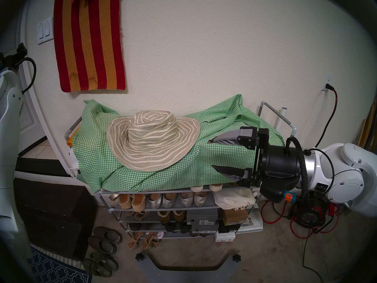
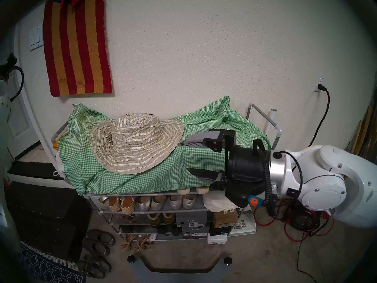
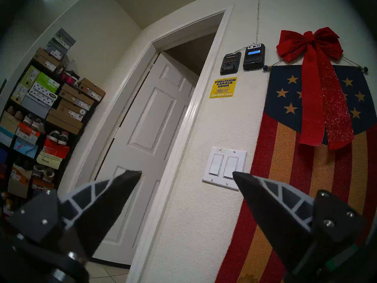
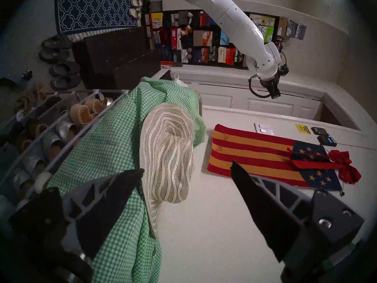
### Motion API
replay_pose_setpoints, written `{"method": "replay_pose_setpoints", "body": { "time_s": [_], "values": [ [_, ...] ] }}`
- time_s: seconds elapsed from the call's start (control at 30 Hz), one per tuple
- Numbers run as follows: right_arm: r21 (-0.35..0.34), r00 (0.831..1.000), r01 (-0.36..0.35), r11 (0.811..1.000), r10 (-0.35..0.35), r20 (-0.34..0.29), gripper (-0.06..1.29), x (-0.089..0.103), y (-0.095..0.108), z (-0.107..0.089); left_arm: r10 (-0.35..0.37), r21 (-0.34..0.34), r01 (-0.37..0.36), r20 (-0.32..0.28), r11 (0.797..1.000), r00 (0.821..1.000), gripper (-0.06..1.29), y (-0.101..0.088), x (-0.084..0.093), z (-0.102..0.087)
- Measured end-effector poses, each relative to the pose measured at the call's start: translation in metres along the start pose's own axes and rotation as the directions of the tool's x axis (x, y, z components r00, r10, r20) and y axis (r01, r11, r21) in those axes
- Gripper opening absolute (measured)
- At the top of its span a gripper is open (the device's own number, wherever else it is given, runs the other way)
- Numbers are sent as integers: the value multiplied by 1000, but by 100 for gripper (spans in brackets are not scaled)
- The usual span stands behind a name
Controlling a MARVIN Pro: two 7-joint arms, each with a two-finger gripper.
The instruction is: Lift the object off the cloth, cover the shoe rack with the cloth, put the object back
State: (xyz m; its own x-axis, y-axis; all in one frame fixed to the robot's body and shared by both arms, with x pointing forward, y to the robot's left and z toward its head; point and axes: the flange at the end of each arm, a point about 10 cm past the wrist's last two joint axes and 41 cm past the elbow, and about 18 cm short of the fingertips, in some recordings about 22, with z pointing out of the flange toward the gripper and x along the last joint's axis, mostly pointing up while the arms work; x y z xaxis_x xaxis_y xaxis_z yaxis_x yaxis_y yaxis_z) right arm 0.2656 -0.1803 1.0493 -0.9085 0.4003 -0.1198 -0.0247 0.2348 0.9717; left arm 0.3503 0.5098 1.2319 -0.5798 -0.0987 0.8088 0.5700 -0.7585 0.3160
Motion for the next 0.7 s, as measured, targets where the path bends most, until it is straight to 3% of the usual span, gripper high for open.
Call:
{"method": "replay_pose_setpoints", "body": {
  "time_s": [0.27,0.7],
  "values": [
    [-2,999,11,1000,-11,31,122,-2,-1,1,0,0,0,0,1000,1000,127,0,0,0],
    [-44,992,84,995,-80,99,122,-12,15,-1,-1,0,1,1,1000,1000,127,0,0,0]
  ]
}}
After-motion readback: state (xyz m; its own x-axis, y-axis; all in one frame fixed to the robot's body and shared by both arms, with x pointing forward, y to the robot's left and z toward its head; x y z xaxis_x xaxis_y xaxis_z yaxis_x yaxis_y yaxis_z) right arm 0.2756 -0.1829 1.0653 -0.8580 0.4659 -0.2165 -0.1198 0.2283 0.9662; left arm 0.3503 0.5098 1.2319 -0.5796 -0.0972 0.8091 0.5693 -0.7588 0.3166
